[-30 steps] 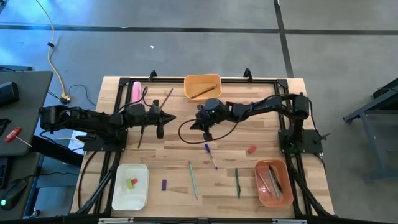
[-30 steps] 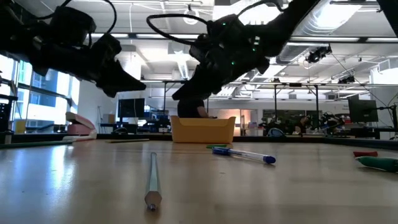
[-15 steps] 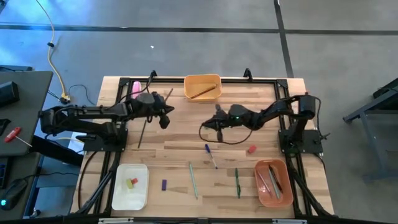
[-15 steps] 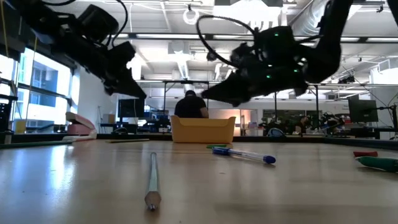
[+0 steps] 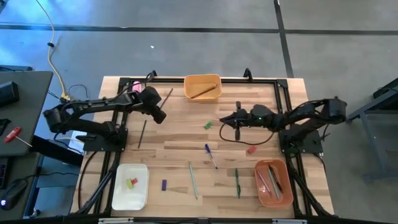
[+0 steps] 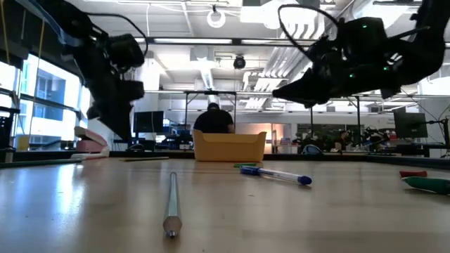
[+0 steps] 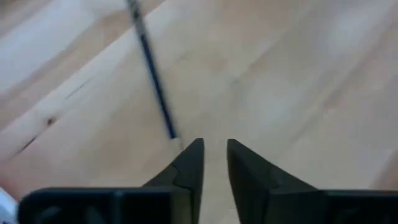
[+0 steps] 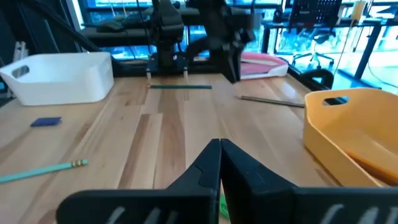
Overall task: Sort crayons/erasers/pens/pencils in bins
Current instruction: Put the dark blue pencil into the yellow bin
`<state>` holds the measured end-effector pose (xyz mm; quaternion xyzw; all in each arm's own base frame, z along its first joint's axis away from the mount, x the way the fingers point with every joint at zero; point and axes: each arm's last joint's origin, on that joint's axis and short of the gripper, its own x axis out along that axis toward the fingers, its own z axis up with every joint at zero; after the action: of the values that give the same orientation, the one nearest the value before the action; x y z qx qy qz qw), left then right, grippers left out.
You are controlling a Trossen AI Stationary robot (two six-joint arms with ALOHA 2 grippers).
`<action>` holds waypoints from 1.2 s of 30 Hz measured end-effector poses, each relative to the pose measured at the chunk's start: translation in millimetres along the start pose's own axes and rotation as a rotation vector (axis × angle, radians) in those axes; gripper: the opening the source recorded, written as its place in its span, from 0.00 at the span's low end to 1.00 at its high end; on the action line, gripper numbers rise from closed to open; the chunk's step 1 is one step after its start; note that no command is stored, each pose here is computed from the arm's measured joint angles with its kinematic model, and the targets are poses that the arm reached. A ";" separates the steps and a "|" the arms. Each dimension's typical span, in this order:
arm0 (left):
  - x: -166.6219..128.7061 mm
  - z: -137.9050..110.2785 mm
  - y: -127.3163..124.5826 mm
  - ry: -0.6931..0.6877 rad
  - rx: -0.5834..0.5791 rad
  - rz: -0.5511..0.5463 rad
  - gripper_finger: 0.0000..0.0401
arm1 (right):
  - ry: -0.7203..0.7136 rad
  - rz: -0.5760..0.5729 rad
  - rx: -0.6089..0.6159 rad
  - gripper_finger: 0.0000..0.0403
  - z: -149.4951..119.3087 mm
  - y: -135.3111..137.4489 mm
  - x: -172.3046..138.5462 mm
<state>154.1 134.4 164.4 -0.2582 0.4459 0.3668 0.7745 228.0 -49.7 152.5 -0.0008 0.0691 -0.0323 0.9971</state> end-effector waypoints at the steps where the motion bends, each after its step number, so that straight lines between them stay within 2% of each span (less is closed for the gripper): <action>1: 4.0 0.8 1.6 0.007 -0.008 0.006 0.18 | -0.007 0.000 -0.001 0.00 0.5 0.6 -3.5; 7: 29.7 4.5 7.8 0.035 -0.025 0.068 0.32 | -0.054 0.002 -0.010 0.00 6.8 3.2 -14.6; 13: 45.7 4.5 13.7 0.062 -0.004 0.120 0.36 | -0.057 0.018 -0.023 0.00 7.5 7.1 -13.9; 18: 51.0 5.7 16.8 0.068 0.003 0.114 0.30 | -0.058 0.023 -0.028 0.00 7.7 8.3 -13.7; 28: 52.5 0.8 14.9 0.094 0.094 0.077 0.07 | -0.058 0.019 -0.032 0.00 7.7 8.2 -13.7; 36: 49.9 -1.8 14.9 0.101 0.101 0.099 0.03 | -0.059 0.019 -0.025 0.00 7.8 8.2 -13.6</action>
<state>157.9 158.8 118.6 -0.2145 0.5147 0.3682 0.7440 216.2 -40.6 162.1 -0.0137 0.0402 -0.0218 0.9989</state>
